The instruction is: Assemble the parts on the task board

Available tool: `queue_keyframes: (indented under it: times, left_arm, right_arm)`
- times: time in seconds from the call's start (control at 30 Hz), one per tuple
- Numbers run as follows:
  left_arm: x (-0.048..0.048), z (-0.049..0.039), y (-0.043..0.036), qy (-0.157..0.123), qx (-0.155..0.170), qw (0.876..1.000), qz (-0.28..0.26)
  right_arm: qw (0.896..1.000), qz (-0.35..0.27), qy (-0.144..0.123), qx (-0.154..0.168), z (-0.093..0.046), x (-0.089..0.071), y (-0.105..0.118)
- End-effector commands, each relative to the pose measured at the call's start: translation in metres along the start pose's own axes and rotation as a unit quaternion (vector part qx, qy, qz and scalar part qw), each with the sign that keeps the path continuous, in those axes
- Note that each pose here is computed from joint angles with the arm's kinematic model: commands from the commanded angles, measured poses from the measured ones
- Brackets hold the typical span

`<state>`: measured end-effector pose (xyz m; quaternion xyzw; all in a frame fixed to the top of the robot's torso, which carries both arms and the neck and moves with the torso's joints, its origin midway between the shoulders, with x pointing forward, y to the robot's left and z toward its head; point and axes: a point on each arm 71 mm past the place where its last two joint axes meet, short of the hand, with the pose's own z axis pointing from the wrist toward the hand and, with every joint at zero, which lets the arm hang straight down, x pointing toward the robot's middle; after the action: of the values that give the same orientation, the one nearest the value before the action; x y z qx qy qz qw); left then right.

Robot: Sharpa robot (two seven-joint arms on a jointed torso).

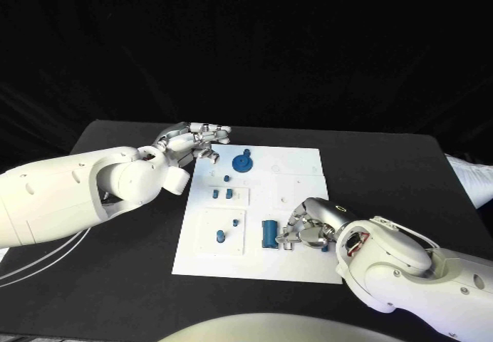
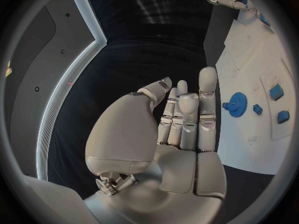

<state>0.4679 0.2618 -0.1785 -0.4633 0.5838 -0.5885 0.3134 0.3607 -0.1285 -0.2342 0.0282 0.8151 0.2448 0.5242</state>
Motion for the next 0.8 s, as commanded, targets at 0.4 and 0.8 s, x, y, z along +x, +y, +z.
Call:
queue_keyframes:
  times: [0.4, 0.8]
  left_arm:
    - [0.0003, -0.0013, -0.0008, 0.007, 0.002, 1.0, -0.001]
    - [0.0001, -0.0014, -0.0006, 0.008, 0.002, 1.0, -0.001]
  right_arm:
    - [0.997, -0.045, -0.038, 0.053, -0.025, -0.031, -0.051]
    - [0.992, -0.076, -0.029, 0.092, -0.031, -0.028, -0.071]
